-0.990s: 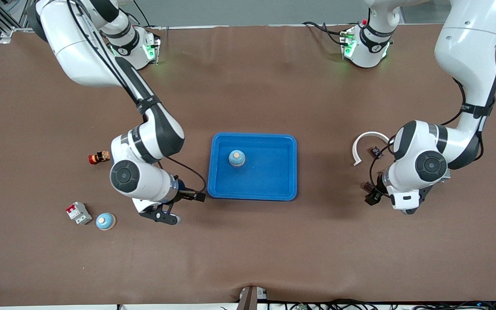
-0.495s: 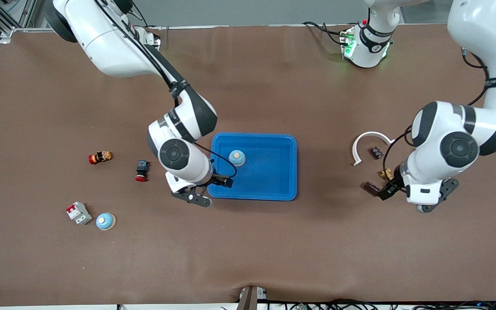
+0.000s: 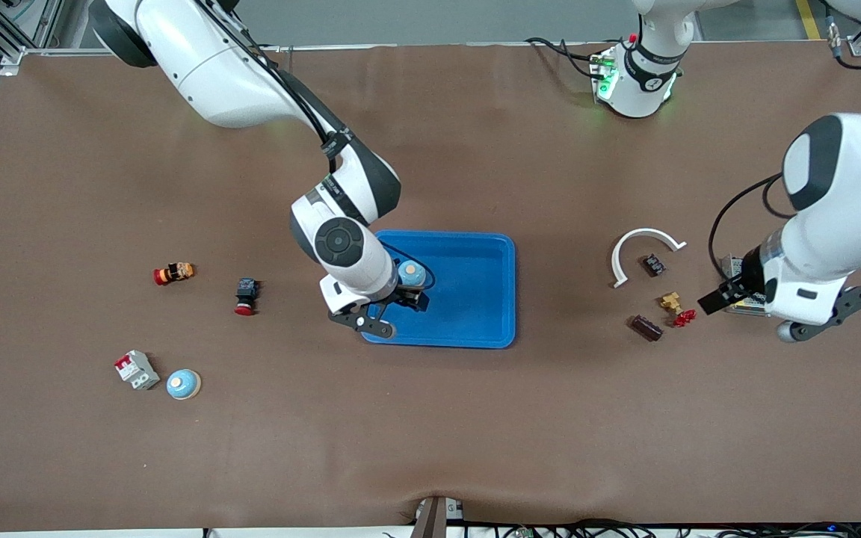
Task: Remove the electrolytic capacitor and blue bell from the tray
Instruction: 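Lower the right gripper onto the second bell while the left gripper withdraws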
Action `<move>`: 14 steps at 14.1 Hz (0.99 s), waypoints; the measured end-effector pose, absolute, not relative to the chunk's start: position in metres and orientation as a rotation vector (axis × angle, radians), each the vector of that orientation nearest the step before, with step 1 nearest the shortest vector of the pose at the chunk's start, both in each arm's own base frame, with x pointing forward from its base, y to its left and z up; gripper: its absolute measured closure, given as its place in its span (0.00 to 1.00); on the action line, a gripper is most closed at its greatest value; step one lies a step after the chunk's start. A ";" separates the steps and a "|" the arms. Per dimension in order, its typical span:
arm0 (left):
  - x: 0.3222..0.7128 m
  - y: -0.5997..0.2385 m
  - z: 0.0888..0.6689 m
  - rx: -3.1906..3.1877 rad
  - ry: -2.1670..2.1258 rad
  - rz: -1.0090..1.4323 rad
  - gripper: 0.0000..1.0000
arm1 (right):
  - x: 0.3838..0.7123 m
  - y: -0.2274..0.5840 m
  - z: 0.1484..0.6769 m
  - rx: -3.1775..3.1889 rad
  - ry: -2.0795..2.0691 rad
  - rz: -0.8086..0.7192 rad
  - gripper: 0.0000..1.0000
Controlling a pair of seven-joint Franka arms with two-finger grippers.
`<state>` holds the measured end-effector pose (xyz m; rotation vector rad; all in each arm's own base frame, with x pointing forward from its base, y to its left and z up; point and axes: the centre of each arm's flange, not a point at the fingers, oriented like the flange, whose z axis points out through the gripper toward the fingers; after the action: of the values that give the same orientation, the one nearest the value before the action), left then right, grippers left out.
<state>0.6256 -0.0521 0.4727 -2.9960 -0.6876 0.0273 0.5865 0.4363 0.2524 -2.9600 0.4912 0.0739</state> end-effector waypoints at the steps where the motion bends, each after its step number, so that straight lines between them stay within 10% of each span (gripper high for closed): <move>1: 0.620 -0.052 0.486 -2.994 -0.656 0.038 0.00 | 0.581 0.440 0.247 -2.961 0.483 0.074 0.00; 14: 0.584 -0.017 0.592 -3.092 -0.357 0.072 0.00 | 0.534 0.461 0.219 -3.062 0.350 0.095 0.00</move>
<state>0.5839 -0.0170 0.5917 -3.0921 -0.3570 0.0719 0.5341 0.4607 0.2189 -3.0619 0.3502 0.0949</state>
